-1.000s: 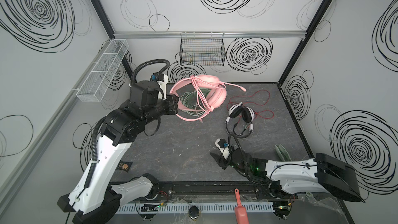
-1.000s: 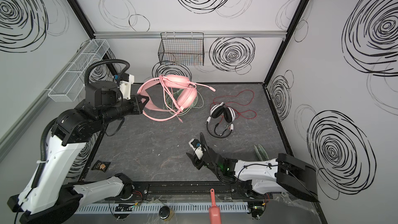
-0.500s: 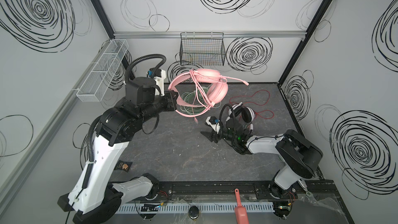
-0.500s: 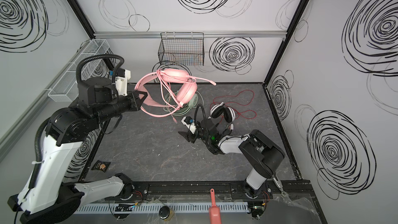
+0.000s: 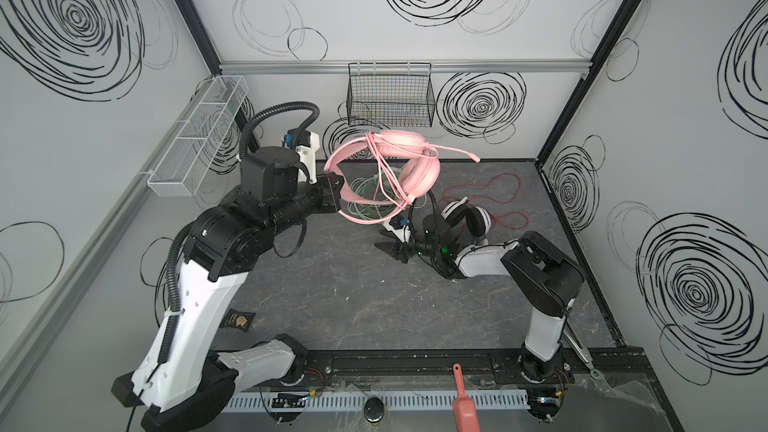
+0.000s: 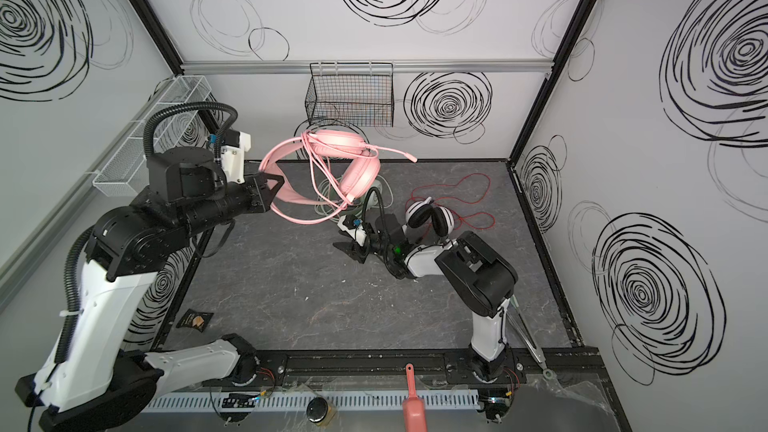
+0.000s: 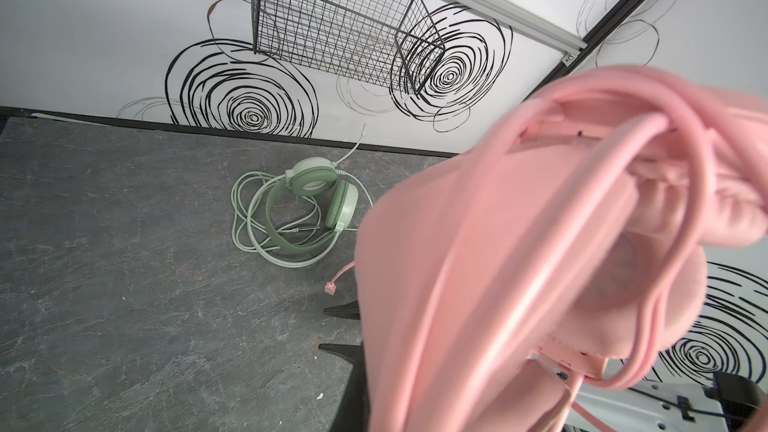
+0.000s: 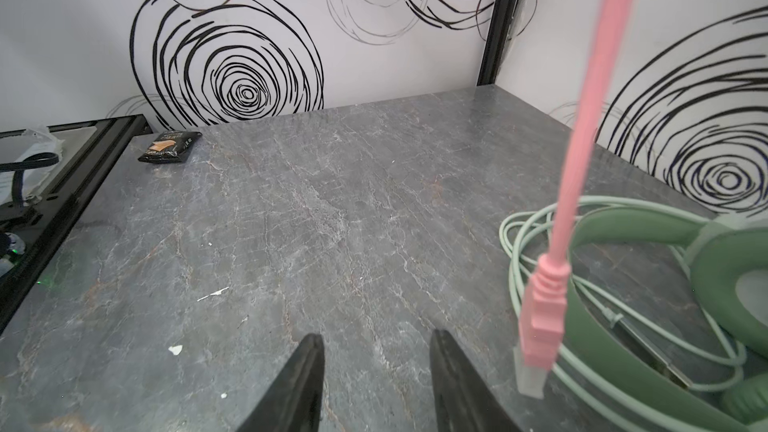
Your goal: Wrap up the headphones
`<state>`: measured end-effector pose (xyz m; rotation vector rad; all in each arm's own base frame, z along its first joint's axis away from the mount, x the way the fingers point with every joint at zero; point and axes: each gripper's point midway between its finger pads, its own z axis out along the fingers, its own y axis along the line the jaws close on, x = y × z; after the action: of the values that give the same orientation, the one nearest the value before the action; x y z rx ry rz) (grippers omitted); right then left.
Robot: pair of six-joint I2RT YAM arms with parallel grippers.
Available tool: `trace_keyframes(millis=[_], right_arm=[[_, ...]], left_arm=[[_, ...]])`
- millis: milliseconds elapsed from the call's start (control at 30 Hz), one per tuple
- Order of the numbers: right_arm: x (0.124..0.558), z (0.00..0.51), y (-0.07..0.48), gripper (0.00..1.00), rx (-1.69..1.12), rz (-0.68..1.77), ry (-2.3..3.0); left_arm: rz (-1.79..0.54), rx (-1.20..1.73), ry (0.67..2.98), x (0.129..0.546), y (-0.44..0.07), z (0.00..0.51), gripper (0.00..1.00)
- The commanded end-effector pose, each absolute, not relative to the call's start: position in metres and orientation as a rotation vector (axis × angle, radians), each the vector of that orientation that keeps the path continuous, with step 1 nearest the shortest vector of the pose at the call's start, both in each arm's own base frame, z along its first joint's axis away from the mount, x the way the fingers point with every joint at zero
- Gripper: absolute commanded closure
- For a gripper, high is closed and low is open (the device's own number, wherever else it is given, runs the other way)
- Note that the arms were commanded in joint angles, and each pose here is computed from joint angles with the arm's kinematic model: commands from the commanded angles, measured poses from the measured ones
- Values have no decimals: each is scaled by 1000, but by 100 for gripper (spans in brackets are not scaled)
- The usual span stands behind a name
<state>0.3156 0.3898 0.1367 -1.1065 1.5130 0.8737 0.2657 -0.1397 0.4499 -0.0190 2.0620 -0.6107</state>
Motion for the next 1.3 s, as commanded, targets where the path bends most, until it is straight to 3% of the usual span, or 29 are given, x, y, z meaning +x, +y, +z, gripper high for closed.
trace_keyframes(millis=[0,367,533,1000,1067,1167,1267], right_arm=[[320,158,392,55,-1085,869,1432],[298,180,357,54,-1016,796,1410],[297,178,353,45,-1017,776,1433],[350,163,392,42,-1002,763,1462],[355,160,397,44,-999,771,1464],[356,154,400,60,-1000,787,1476],[351,151,396,66,-984,806,1477]], left_arm=[[-695,-27,1910,264,-142,494,100],[-684,-24,1911,266,-141,493,100],[-696,-24,1909,267,-143,493,100],[-692,-23,1921,268,-144,491,100],[-686,-23,1921,268,-143,491,100],[-676,-25,1918,268,-142,491,100],[-669,-24,1916,268,-140,493,100]])
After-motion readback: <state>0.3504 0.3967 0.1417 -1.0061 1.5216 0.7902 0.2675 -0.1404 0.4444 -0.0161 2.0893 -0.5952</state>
